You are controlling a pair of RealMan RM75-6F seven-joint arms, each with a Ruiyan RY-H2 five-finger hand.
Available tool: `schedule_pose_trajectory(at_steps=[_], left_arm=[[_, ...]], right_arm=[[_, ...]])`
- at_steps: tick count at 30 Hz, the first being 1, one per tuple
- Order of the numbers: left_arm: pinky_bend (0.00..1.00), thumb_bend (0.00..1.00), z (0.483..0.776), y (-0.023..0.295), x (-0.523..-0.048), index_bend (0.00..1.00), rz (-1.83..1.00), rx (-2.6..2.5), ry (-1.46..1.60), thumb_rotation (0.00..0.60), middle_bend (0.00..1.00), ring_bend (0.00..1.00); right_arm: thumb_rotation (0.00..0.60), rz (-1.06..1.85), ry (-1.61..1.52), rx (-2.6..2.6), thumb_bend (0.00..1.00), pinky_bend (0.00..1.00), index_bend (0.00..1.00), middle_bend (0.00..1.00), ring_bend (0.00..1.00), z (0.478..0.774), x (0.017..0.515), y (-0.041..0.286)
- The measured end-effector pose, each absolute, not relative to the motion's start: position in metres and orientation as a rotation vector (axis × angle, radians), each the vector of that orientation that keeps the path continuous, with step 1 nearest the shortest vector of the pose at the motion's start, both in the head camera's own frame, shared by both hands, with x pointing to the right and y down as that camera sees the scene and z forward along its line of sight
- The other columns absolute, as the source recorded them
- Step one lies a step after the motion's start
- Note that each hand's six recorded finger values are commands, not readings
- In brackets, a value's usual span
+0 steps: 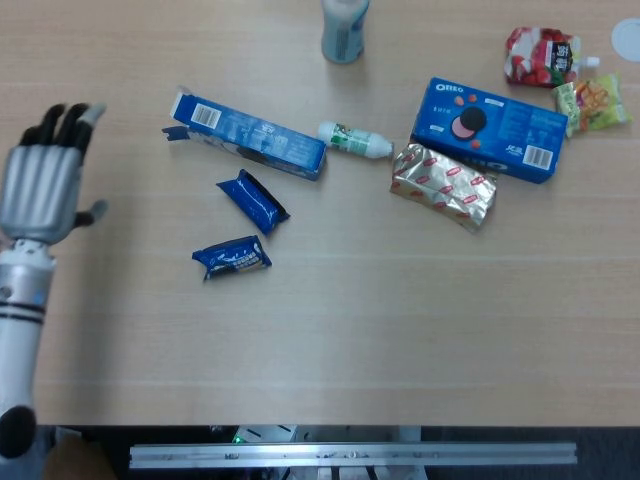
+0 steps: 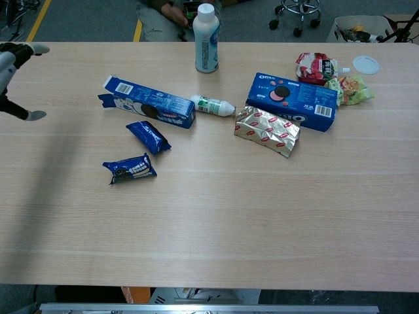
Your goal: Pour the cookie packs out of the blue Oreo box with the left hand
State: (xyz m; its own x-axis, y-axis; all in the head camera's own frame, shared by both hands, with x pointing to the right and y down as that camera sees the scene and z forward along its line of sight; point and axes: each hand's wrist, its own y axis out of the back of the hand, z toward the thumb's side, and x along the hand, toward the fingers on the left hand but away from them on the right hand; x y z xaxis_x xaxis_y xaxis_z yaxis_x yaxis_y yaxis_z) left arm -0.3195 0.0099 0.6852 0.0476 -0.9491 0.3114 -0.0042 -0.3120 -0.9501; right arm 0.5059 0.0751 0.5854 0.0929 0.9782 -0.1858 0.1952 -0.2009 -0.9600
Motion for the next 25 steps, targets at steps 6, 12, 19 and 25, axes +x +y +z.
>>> schedule_pose_trajectory(at_steps=[6, 12, 19, 25], left_arm=[[0.29, 0.14, 0.666, 0.053, -0.357, 0.13, -1.49, -1.411, 1.101, 0.6, 0.17, 0.13], [0.29, 0.14, 0.644, 0.085, -0.372, 0.13, -1.5, -1.37, 1.202, 0.6, 0.17, 0.13], [0.29, 0.14, 0.63, 0.097, -0.369, 0.16, -1.437, -1.376, 1.236, 0.6, 0.18, 0.13], [0.29, 0.14, 0.628, 0.104, -0.364, 0.17, -1.39, -1.409, 1.244, 0.6, 0.19, 0.13]], right_arm=[[0.6, 1.199, -1.207, -1.541, 0.18, 0.39, 0.38, 0.39, 0.37, 0.586, 0.506, 0.075], [0.6, 1.198, -1.208, -1.541, 0.18, 0.39, 0.38, 0.39, 0.37, 0.586, 0.505, 0.075], [0.6, 1.201, -1.205, -1.545, 0.18, 0.39, 0.38, 0.39, 0.37, 0.586, 0.505, 0.076], [0.6, 1.208, -1.206, -1.546, 0.18, 0.39, 0.38, 0.39, 0.37, 0.587, 0.506, 0.076]])
